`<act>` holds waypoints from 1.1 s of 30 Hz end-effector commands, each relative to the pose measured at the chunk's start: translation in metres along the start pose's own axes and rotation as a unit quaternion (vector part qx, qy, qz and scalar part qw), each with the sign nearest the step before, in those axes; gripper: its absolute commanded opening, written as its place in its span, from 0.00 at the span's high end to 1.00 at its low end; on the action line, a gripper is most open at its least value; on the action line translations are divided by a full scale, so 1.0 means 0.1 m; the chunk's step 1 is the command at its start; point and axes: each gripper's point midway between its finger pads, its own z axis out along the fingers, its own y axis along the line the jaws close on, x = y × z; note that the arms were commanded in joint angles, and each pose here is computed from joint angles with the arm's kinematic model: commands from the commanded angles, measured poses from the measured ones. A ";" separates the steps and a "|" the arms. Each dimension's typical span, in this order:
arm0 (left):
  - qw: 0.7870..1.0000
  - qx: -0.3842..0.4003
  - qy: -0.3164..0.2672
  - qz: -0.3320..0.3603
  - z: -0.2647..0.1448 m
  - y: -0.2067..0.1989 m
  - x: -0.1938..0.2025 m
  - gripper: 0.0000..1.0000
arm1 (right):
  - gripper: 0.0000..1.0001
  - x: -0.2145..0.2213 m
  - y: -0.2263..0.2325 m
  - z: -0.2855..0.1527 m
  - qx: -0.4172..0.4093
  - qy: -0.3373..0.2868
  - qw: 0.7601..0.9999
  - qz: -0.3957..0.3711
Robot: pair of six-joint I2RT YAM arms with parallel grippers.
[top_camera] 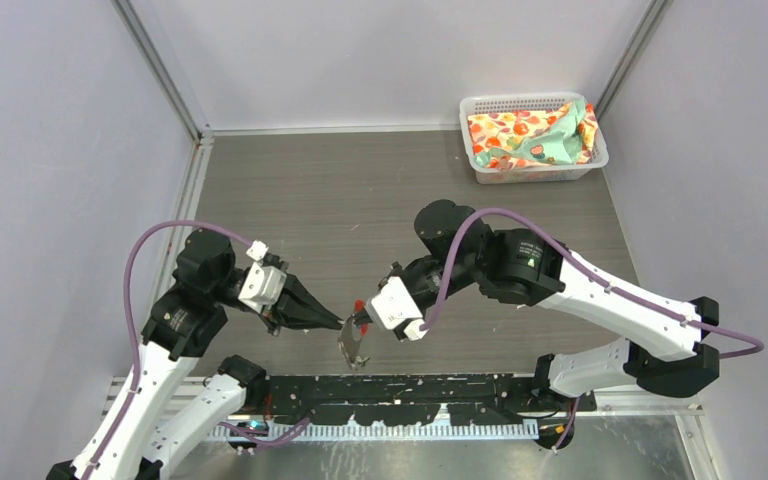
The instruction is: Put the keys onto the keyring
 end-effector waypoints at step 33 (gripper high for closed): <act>0.999 -0.035 0.012 -0.019 -0.01 0.12 0.01 1.00 | 0.99 -0.19 -0.08 0.03 0.003 -0.035 0.999 -0.025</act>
